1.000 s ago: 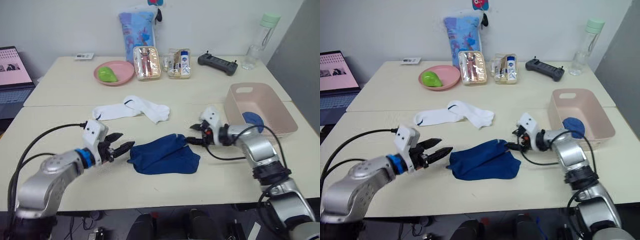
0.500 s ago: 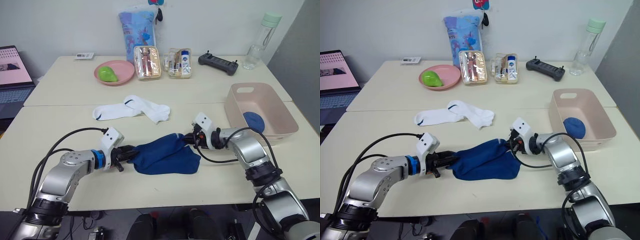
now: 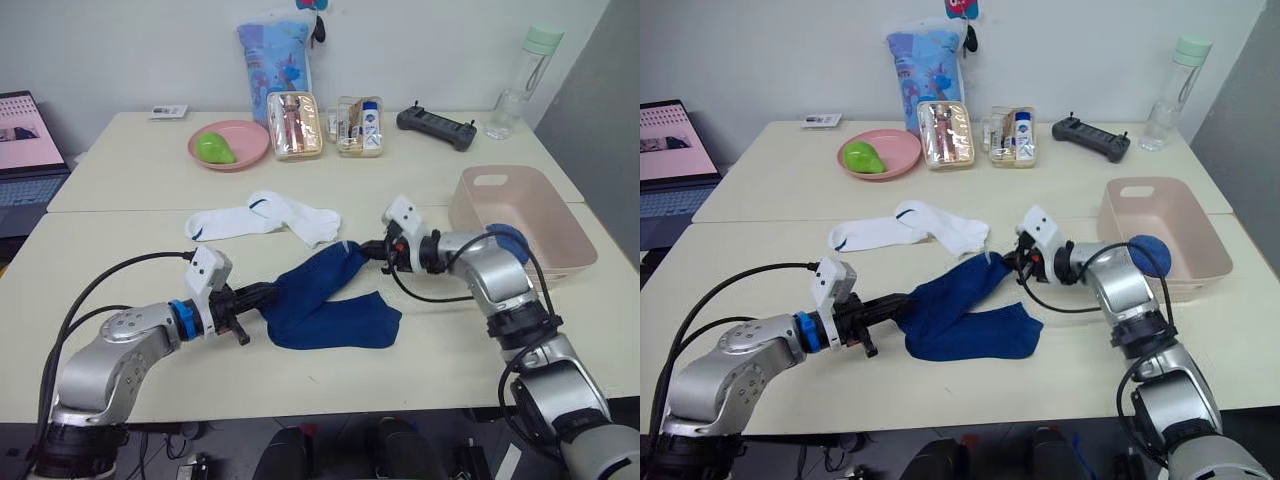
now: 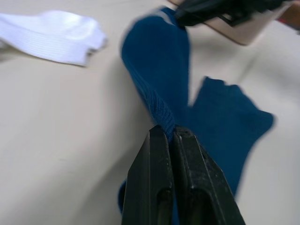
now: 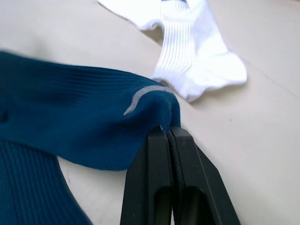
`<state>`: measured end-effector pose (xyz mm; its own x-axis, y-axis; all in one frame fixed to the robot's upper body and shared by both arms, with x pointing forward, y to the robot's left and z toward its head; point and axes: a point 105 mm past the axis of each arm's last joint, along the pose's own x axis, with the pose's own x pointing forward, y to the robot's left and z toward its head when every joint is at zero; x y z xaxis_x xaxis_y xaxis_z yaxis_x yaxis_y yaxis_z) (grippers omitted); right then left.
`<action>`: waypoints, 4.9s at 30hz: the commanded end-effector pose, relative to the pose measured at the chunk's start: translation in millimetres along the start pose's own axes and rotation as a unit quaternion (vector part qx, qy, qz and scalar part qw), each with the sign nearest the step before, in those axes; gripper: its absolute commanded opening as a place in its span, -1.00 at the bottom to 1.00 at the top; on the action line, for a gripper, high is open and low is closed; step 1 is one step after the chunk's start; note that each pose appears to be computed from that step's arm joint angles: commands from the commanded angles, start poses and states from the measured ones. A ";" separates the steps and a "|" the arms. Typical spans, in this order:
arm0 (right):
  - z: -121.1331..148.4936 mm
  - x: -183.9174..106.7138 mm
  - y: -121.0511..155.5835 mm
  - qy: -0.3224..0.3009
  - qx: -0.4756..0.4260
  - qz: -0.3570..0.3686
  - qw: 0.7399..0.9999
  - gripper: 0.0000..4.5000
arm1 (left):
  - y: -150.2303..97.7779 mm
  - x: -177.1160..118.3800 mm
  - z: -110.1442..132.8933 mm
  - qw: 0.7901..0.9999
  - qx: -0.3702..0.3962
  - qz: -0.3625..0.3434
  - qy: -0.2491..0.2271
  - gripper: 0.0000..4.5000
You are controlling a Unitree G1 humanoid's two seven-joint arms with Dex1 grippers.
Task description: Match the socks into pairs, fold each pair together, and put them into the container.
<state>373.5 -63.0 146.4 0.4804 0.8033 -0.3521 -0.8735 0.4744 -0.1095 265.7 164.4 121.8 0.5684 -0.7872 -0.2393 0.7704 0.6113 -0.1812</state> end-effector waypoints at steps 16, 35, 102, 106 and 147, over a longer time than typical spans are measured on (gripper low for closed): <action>57.5 38.7 15.5 -0.053 -0.090 0.050 0.993 -1.00 | -75.7 55.6 30.1 0.958 -0.206 -0.113 -0.163 -0.98; 31.1 7.6 61.4 -0.072 -0.020 0.144 0.987 0.68 | -51.0 -23.6 -25.5 0.996 -0.072 -0.037 0.022 0.58; -29.6 -47.1 32.0 0.010 -0.080 0.163 0.983 0.25 | 37.0 -2.0 14.9 0.971 0.037 0.216 -0.091 0.47; -44.0 -53.4 20.3 0.027 -0.032 0.080 0.996 0.25 | 56.6 0.4 25.7 0.973 0.062 0.209 -0.080 0.98; -19.8 -57.1 17.9 0.081 -0.036 0.104 0.991 -0.99 | 30.0 34.2 16.3 0.991 0.050 0.103 -0.074 -1.00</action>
<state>323.9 -106.5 134.0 0.2603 0.8213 -0.5077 -0.9558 0.2936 -0.0150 316.5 158.6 110.5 0.7351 -0.6574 -0.1658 0.6583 0.7506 -0.0574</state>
